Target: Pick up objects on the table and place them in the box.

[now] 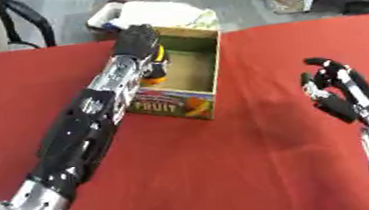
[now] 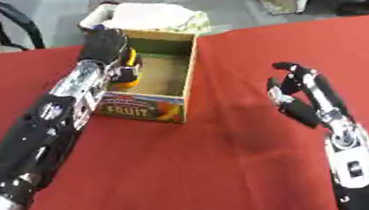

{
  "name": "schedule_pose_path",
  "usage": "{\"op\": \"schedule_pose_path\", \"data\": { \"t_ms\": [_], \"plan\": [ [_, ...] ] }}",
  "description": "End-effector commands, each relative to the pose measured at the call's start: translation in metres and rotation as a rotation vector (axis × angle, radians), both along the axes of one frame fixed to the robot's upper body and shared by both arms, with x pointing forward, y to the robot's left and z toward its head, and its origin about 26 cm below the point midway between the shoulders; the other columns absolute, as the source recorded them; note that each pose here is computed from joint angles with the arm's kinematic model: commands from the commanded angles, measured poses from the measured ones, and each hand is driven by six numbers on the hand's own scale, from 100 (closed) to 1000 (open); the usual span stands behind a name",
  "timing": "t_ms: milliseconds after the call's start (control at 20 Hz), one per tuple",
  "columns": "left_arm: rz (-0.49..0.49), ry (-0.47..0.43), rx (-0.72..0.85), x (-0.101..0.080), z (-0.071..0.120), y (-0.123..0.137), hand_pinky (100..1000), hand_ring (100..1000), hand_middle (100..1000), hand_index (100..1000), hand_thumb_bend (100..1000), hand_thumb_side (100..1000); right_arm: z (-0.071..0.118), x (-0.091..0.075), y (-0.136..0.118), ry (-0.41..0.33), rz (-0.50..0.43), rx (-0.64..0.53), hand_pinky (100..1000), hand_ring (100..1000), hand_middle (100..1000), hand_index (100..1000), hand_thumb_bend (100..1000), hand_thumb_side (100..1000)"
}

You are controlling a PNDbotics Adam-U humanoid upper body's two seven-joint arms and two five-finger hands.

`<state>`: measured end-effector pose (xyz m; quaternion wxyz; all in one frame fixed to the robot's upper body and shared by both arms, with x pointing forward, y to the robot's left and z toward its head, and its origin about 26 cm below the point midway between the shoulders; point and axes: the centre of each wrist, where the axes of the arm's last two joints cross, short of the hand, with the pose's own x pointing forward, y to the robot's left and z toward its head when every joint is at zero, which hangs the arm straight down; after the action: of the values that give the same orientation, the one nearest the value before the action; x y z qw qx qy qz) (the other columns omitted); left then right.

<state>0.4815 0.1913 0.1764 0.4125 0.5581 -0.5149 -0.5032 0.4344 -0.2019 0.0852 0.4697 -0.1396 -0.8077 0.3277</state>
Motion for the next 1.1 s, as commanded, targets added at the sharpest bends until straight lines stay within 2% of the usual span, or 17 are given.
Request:
{"op": "schedule_pose_path", "data": {
  "t_ms": [50, 150, 200, 300, 450, 500, 650, 800, 950, 1100],
  "plan": [
    [0.054, -0.019, -0.006, 0.003, 0.008, 0.005, 465, 421, 401, 489, 100, 256, 0.015, 0.003, 0.000, -0.042, 0.003, -0.001, 593, 591, 397, 876, 100, 674],
    [0.098, -0.012, -0.020, 0.003, 0.005, 0.008, 564, 543, 541, 645, 100, 282, 0.015, 0.003, 0.000, -0.042, 0.003, -0.001, 593, 592, 397, 876, 100, 675],
    [0.116, -0.006, -0.032, 0.003, 0.004, 0.010, 639, 630, 622, 718, 135, 312, 0.015, 0.002, 0.000, -0.042, 0.002, -0.001, 593, 592, 397, 876, 100, 676],
    [0.135, 0.005, -0.063, 0.003, 0.004, 0.013, 762, 752, 729, 800, 197, 341, 0.014, 0.002, -0.001, -0.041, 0.001, -0.001, 593, 592, 397, 876, 100, 676],
    [0.138, -0.016, -0.116, 0.001, 0.009, 0.018, 826, 834, 823, 854, 132, 505, 0.014, 0.002, -0.001, -0.040, -0.001, -0.001, 593, 592, 397, 875, 100, 677],
    [0.141, -0.035, -0.136, 0.000, 0.011, 0.020, 832, 845, 839, 865, 102, 531, 0.014, 0.002, -0.002, -0.040, -0.002, -0.001, 593, 592, 396, 875, 100, 677],
    [0.136, -0.096, -0.194, -0.003, 0.020, 0.026, 835, 855, 860, 883, 100, 577, 0.014, 0.002, -0.003, -0.039, -0.004, -0.002, 593, 592, 396, 875, 100, 677],
    [0.109, -0.161, -0.261, -0.010, 0.035, 0.034, 807, 827, 837, 873, 100, 572, 0.014, 0.003, -0.004, -0.037, -0.009, -0.004, 593, 592, 396, 875, 100, 679],
    [0.071, -0.239, -0.337, -0.023, 0.056, 0.043, 776, 791, 803, 854, 100, 549, 0.014, 0.003, -0.007, -0.035, -0.014, -0.006, 593, 592, 396, 875, 100, 680],
    [0.003, -0.320, -0.414, -0.046, 0.079, 0.053, 747, 760, 770, 836, 100, 549, 0.013, 0.003, -0.009, -0.034, -0.020, -0.008, 593, 592, 396, 875, 100, 679]
  ]
}}
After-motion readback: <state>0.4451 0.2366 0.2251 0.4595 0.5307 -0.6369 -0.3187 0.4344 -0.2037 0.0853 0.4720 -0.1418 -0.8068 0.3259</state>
